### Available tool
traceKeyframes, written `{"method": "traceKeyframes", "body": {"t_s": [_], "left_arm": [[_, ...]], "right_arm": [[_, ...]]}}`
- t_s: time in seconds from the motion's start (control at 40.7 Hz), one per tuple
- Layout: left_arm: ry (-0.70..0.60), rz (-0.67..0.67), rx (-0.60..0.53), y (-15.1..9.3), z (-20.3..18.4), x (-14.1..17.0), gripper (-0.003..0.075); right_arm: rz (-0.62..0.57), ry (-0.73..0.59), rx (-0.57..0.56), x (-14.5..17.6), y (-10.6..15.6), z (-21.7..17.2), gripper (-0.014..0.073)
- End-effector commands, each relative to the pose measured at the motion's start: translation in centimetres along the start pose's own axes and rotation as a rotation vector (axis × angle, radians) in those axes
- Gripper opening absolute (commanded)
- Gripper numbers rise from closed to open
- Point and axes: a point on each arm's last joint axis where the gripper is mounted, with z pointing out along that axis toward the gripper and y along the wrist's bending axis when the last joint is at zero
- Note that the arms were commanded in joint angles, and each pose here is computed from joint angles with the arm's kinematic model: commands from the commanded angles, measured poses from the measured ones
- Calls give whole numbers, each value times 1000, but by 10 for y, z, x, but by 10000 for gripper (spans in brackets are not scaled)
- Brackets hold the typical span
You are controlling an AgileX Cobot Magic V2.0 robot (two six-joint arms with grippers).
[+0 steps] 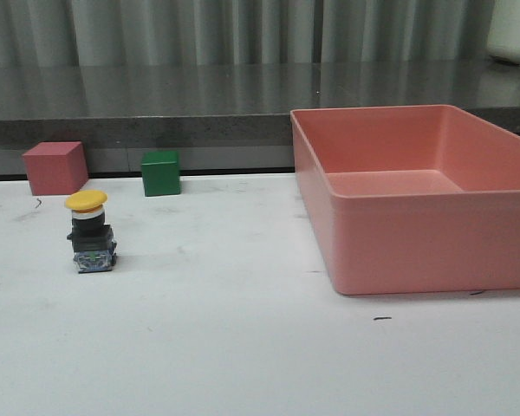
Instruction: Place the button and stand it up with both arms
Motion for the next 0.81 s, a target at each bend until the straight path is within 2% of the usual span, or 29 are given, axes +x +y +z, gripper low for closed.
{"method": "traceKeyframes", "body": {"t_s": [0.0, 0.221, 0.319, 0.516, 0.786], "left_arm": [[-102, -9, 3, 0, -2, -6, -20], [-101, -9, 3, 0, -2, -6, -20], [-101, -9, 3, 0, -2, -6, -20], [-101, -9, 3, 0, -2, -6, -20], [-101, -9, 3, 0, -2, -6, -20]], "right_arm": [[-31, -162, 59, -6, -4, -9, -69], [24, -594, 255, 39, -17, -5, -69], [37, -701, 332, 65, -21, 6, -69], [56, -771, 419, 104, -29, 35, -69], [58, -785, 425, 113, -32, 46, -69]]}}
